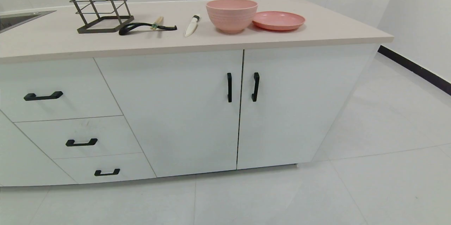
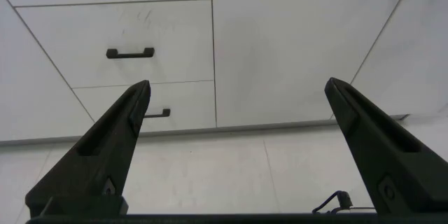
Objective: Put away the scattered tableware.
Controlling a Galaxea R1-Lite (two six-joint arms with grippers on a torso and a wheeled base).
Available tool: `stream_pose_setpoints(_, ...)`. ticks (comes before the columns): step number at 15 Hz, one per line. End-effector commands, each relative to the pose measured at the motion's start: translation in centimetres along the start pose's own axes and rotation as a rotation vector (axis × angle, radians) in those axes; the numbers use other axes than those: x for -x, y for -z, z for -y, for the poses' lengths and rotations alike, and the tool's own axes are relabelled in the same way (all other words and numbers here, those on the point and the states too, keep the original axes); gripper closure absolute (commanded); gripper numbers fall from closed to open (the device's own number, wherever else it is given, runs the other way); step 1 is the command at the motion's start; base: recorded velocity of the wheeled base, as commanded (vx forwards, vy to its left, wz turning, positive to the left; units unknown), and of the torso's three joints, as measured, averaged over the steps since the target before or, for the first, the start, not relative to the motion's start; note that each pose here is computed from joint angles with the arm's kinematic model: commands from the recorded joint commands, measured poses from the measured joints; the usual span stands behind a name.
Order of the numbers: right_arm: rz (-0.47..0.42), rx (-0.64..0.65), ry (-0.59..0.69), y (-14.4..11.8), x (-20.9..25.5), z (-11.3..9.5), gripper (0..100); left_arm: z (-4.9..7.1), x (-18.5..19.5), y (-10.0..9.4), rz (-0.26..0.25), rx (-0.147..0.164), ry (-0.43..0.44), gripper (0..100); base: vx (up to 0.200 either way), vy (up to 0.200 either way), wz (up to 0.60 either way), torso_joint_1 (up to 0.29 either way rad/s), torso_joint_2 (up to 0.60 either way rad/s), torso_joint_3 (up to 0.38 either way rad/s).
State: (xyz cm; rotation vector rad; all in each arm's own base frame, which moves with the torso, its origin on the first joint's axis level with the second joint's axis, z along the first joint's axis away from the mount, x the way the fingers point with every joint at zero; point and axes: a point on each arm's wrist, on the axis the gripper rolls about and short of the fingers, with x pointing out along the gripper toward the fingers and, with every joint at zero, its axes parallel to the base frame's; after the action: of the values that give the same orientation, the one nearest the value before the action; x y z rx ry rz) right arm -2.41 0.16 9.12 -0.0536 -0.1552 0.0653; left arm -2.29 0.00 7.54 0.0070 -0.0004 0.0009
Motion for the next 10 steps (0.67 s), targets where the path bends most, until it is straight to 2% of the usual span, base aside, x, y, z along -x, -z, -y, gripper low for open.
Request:
stream_pose_setpoints(1, 0.064, 0.007, -0.063, -0.6, 0.0, -0.1, 0, 0.0, 0.0, 0.0, 0.0, 0.001, -0.001, 0, 0.0, 0.0, 0.0, 0.0, 0.0, 0.0)
stream_pose_setpoints(2, 0.043, 0.001, -0.19, -1.0, -0.2, -0.3, 0, 0.0, 0.0, 0.0, 0.0, -0.001, 0.001, 0, 0.0, 0.0, 0.0, 0.0, 0.0, 0.0)
stream_pose_setpoints(3, -0.032, -0.013, -0.241, -1.9, -1.2, -0.2, 0, 0.0, 0.0, 0.0, 0.0, -0.001, 0.001, 0, 0.0, 0.0, 0.0, 0.0, 0.0, 0.0)
stream_pose_setpoints(6, -0.149, -0.034, -0.372, -4.9, -4.6, -0.1, 0, 0.0, 0.0, 0.0, 0.001, -0.004, 0.004, 0, 0.0, 0.0, 0.0, 0.0, 0.0, 0.0)
stream_pose_setpoints(10, -0.155, -0.023, -0.485, -6.2, -9.0, -0.9, 0, 0.0, 0.0, 0.0, 0.0, 0.001, 0.002, 0, 0.0, 0.0, 0.0, 0.0, 0.0, 0.0)
